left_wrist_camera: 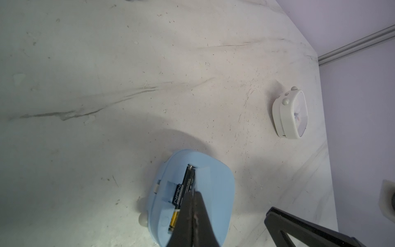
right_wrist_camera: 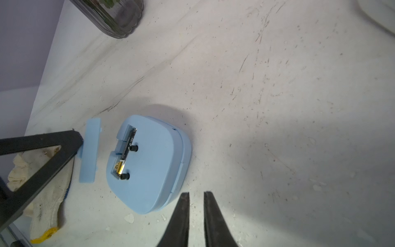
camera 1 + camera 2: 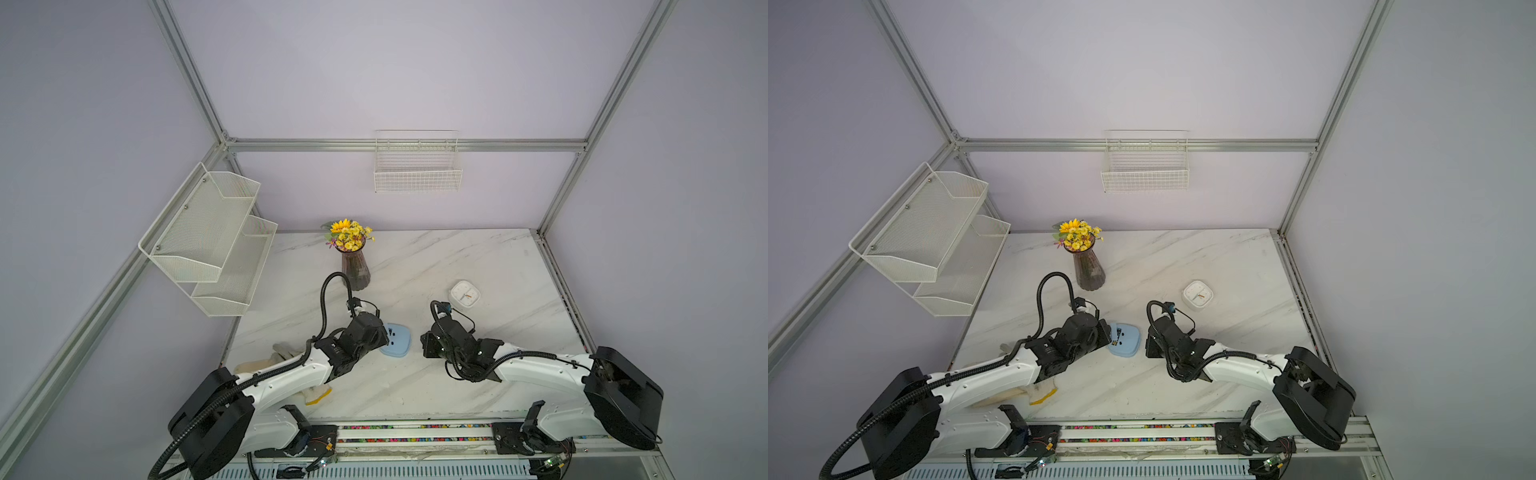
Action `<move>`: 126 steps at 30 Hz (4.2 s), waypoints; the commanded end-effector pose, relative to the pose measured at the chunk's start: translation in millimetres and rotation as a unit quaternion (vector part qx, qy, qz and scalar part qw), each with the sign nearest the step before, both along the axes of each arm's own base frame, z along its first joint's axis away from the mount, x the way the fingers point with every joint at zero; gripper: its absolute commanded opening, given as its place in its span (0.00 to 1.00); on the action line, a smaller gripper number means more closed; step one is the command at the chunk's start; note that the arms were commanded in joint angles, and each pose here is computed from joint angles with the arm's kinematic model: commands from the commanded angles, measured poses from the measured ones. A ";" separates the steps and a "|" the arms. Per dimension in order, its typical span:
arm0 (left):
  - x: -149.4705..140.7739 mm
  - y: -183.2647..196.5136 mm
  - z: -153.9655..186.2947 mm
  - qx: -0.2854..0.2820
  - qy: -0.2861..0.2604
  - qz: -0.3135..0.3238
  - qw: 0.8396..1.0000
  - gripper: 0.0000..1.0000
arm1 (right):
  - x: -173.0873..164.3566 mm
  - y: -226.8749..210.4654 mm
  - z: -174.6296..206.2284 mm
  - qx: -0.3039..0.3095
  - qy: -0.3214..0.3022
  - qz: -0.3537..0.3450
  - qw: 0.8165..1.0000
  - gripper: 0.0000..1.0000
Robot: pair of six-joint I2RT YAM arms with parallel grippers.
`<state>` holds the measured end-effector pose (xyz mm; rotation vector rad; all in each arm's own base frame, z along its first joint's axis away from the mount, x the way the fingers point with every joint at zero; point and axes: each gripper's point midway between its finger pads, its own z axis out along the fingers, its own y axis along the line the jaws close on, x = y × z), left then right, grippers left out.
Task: Insert the battery into the alarm
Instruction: Adjust the alarm at the center of the board, then install the cover on the alarm.
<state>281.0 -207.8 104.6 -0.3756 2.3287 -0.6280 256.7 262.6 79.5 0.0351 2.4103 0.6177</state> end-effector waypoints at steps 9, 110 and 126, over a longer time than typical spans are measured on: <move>15.8 -12.1 15.5 0.069 -0.018 -0.151 0.986 0.00 | 3.4 4.0 -0.1 0.015 0.013 -0.016 1.000 0.18; 36.6 -1.6 -22.6 0.068 0.010 -0.042 0.997 0.00 | 40.3 26.3 -21.1 0.030 0.016 -0.032 0.999 0.19; 28.8 2.5 -24.2 0.079 0.016 -0.037 0.996 0.00 | 40.3 25.7 -22.0 0.031 0.018 -0.036 0.999 0.19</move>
